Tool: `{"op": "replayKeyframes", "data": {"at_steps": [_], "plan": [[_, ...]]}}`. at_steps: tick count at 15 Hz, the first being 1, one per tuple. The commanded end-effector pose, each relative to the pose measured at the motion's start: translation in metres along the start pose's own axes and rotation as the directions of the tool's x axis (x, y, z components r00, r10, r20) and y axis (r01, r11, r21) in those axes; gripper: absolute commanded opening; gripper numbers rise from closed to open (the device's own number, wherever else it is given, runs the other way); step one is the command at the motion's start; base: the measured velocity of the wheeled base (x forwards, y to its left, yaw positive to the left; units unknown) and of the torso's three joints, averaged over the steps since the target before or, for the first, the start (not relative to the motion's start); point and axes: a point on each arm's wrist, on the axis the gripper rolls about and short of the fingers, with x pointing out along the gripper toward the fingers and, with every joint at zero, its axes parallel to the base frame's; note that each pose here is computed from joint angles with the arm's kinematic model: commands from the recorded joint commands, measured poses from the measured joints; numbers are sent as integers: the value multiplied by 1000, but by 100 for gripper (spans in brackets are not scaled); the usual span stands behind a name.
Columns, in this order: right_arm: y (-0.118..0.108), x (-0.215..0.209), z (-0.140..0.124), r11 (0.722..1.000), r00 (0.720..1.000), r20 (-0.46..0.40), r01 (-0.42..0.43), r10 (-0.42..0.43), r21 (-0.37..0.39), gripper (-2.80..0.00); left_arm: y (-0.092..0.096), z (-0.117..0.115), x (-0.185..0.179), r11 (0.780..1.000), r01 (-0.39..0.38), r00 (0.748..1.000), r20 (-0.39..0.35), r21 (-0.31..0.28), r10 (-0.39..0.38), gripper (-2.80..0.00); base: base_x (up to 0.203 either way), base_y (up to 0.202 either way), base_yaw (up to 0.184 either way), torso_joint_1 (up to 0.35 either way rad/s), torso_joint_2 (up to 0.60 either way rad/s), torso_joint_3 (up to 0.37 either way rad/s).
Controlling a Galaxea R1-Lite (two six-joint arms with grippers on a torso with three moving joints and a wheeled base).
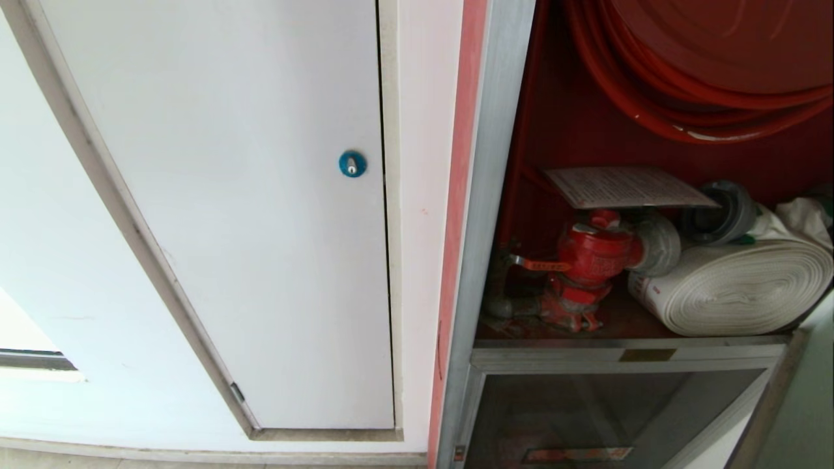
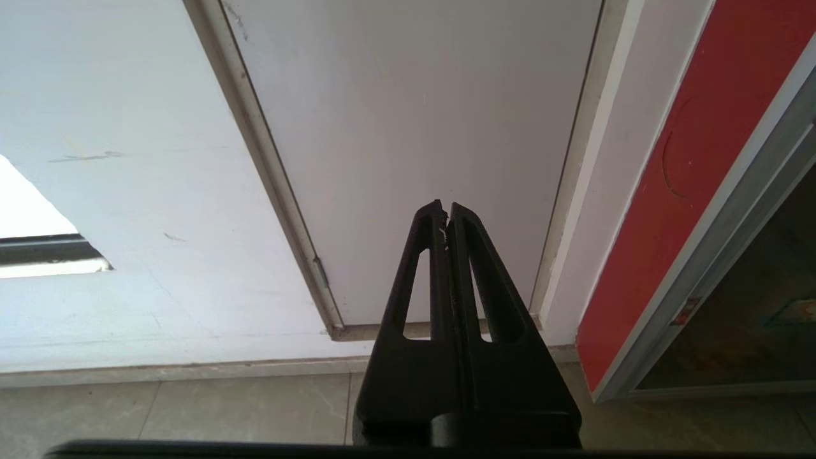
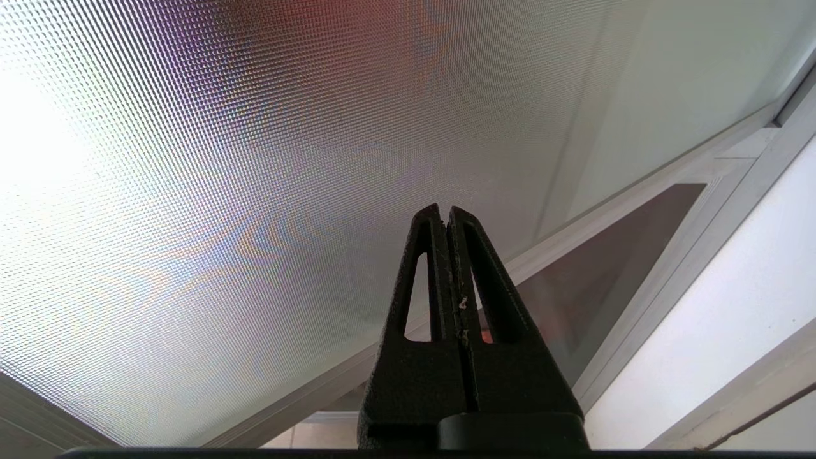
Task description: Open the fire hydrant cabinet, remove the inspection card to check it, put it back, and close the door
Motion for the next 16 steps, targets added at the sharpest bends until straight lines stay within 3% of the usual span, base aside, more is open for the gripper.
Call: {"op": "replayKeyframes", "data": {"at_steps": [1,4,16], "plan": [[0,0,0,1000,1000,0,0,0,0,-280,0,0,0,1000,0,1000,-2,0,0,-280,0,0,0,0,0,0],[0,0,0,1000,1000,-1,0,0,0,-280,0,0,0,1000,0,1000,-2,-3,0,-280,-24,0,0,3,2,1],[0,0,0,1000,1000,-1,0,0,-1,-280,0,0,0,1000,-1,1000,-2,-15,1,-280,-192,0,1,0,3,3]]}}
